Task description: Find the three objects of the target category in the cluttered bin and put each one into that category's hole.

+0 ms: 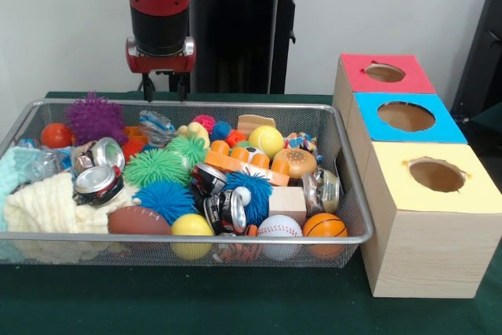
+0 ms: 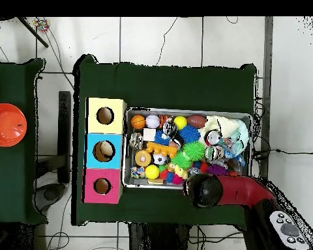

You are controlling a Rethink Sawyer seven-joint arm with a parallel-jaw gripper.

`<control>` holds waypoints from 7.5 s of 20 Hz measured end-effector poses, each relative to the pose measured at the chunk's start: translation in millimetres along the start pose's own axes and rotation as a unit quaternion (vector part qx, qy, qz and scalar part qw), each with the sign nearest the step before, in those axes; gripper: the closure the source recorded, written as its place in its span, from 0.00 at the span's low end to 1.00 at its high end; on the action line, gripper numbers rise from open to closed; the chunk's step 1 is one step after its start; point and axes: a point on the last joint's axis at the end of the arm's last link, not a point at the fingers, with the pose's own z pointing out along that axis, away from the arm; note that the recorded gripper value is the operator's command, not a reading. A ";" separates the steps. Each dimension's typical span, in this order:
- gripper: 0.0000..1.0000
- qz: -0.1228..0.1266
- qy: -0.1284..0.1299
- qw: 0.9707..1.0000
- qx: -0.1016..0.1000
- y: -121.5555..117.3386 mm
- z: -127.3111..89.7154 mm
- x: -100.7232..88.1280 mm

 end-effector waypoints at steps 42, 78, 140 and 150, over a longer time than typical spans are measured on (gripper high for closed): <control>0.00 -0.276 -0.058 0.958 -0.044 7.3 -7.4 -54.0; 0.00 -0.274 -0.081 0.958 -0.003 8.4 -47.2 -90.4; 0.00 -0.281 -0.097 0.953 -0.057 2.4 13.3 -34.7; 0.00 -0.286 -0.106 0.952 -0.034 -5.1 12.7 -34.0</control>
